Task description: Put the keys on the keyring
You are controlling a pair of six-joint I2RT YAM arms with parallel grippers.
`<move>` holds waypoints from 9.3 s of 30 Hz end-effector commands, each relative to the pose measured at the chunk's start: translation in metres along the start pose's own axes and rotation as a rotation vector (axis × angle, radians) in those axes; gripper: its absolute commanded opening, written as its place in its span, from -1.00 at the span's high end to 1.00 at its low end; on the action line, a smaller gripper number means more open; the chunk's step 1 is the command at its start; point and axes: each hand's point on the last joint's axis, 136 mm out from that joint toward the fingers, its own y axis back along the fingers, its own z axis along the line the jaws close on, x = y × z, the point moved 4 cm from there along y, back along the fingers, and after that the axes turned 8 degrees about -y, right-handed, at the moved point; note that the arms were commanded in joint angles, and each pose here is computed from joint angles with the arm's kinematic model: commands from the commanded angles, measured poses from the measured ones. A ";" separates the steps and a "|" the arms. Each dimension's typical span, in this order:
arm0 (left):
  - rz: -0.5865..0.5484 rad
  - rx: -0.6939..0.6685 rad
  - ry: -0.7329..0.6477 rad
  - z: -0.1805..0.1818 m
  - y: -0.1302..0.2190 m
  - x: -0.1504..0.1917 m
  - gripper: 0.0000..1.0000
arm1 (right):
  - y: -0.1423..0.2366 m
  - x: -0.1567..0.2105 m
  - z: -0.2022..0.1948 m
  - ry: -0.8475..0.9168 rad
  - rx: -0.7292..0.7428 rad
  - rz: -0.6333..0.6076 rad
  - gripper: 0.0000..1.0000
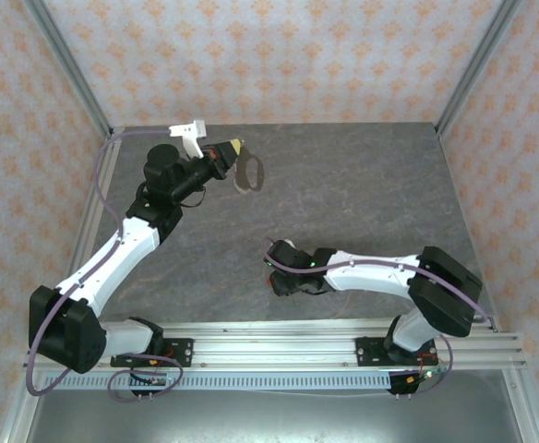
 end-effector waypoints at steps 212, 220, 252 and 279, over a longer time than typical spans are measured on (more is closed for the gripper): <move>0.299 0.425 -0.272 -0.129 -0.039 0.038 1.00 | 0.271 -0.129 -0.078 -0.104 -0.452 -0.872 1.00; 0.332 0.373 -0.327 -0.132 -0.038 0.040 1.00 | 0.279 -0.132 -0.077 -0.109 -0.462 -0.893 1.00; 0.273 0.562 -0.370 -0.170 -0.029 0.031 1.00 | 0.302 -0.113 -0.061 -0.017 -0.572 -0.891 1.00; 0.352 0.634 -0.364 -0.181 -0.040 0.045 1.00 | 0.315 -0.132 -0.059 -0.002 -0.565 -0.958 1.00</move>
